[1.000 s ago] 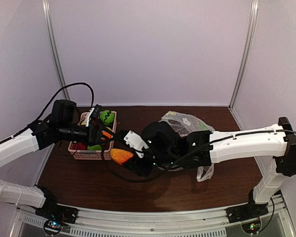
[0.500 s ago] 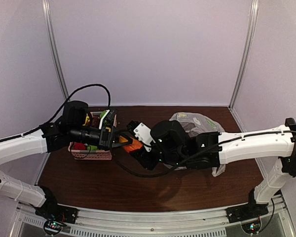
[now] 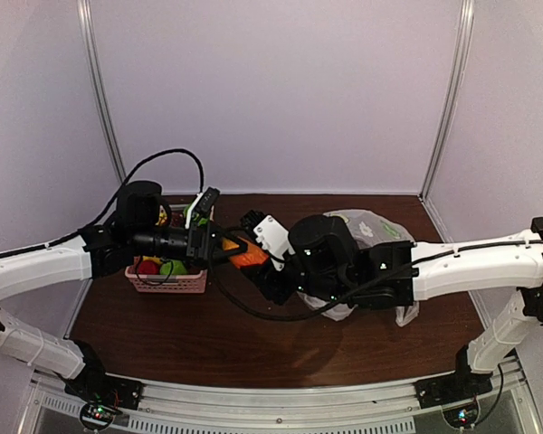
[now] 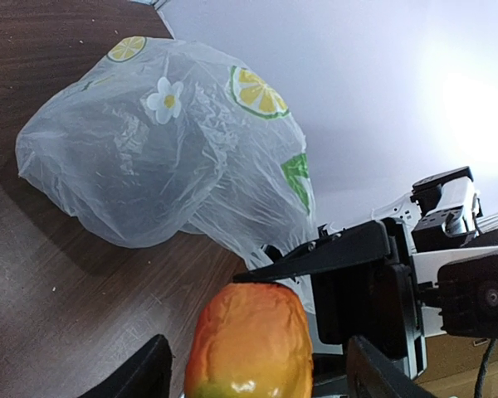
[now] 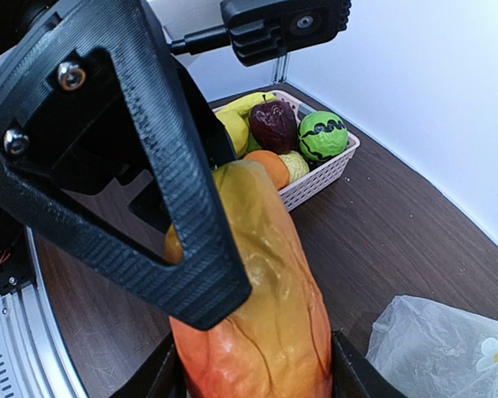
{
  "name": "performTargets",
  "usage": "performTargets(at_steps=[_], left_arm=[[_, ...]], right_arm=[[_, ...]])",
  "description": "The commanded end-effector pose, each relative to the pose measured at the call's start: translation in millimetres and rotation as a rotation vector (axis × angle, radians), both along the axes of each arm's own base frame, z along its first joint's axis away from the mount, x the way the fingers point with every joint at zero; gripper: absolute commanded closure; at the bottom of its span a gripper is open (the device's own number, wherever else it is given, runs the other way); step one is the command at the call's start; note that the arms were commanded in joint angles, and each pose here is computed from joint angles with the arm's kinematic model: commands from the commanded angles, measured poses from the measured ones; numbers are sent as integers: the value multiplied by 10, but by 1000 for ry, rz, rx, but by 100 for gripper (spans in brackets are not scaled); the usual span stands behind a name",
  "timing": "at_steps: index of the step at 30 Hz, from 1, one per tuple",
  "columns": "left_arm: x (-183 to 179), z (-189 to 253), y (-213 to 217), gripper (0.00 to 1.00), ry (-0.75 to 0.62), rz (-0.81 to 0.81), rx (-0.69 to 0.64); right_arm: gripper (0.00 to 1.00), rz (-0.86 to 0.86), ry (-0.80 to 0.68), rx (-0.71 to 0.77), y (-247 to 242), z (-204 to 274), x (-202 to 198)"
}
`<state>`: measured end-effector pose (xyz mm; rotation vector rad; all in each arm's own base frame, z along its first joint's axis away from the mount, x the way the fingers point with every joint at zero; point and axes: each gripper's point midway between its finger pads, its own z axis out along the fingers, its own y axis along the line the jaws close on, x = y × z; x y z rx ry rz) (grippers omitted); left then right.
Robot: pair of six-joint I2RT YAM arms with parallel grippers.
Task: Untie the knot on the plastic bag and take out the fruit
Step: Pass from the right arm to the left, then place the fake fruit in the bin.
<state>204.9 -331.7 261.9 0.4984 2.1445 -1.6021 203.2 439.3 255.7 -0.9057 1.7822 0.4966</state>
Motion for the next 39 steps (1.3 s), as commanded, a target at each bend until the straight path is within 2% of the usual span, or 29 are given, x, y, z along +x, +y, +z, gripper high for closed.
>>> performTargets(at_steps=[1, 7, 13, 16, 20, 26, 32, 35, 39], left_arm=[[-14, 58, -73, 28, -11, -24, -41], [-4, 57, -85, 45, -12, -17, -46], [11, 84, -67, 57, -24, 0, -48], [20, 104, -47, 61, -35, 12, -47], [52, 144, -22, 64, -58, 35, -39], [367, -171, 363, 64, -104, 165, 228], [833, -302, 1154, 64, -136, 384, 458], [997, -294, 1520, 64, -160, 488, 540], [1147, -353, 1847, 64, -153, 562, 576]], right_arm=[[47, -25, -18, 17, -41, 55, 45], [45, -27, -19, 19, -44, 53, 46], [29, -37, -26, 31, -105, 61, 44], [18, -39, -25, 30, -127, 55, 42], [10, -38, -29, 47, -163, 129, 27], [5, 36, -1, 89, -201, 414, -124], [4, 22, 5, 105, -392, 715, -168], [2, -27, -13, 94, -556, 777, -131], [0, -102, -38, 81, -746, 800, -45]])
